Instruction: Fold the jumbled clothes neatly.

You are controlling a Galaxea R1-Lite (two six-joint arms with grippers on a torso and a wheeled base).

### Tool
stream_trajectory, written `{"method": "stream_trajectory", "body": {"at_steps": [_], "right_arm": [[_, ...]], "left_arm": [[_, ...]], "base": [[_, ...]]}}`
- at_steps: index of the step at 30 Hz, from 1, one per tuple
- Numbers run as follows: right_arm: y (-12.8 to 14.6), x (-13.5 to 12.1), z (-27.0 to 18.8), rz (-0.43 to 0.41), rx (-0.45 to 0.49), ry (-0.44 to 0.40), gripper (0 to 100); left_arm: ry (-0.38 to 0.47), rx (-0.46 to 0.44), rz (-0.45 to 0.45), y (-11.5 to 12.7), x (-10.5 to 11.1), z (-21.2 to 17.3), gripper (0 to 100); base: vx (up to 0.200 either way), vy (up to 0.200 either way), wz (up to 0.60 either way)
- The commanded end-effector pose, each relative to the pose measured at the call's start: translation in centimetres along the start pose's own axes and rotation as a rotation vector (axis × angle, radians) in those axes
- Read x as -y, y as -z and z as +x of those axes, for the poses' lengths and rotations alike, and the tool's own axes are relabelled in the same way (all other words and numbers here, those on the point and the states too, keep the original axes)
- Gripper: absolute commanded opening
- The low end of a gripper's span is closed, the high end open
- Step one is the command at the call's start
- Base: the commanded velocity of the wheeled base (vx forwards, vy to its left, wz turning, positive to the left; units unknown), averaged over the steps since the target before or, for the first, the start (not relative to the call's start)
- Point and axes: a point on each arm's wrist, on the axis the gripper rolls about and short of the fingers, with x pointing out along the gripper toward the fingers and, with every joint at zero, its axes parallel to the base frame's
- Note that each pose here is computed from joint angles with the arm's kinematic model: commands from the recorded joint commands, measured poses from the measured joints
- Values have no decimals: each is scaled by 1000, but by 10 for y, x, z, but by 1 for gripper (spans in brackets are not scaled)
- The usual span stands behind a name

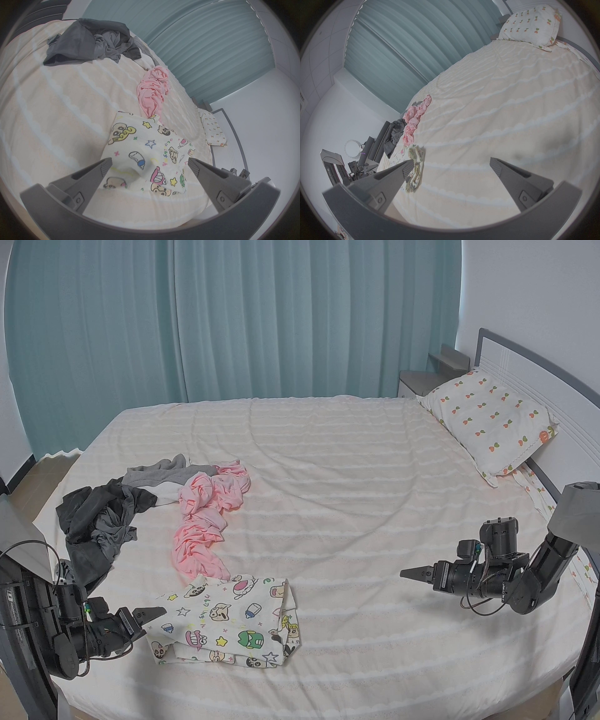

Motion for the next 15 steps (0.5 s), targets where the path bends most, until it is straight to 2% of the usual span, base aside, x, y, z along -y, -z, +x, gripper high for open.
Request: {"method": "stream_trajectory", "body": {"at_steps": [1, 10, 13, 15], "right_arm": [[1, -4, -6, -5, 7, -3, 100], [7, -2, -10, 1, -6, 20, 100], [9, -3, -13, -2, 8, 27, 100], [9, -4, -16, -16, 52, 20, 100]], "left_arm": [[-1, 4, -1, 2, 1, -3, 100], [-2, 12, 12, 1, 2, -4, 100], [2, 17, 19, 0, 3, -4, 100], [20, 42, 44, -3, 9, -8, 100]], "base": [[-200, 0, 0], [0, 0, 0], [0, 0, 0], [0, 0, 0]]}}
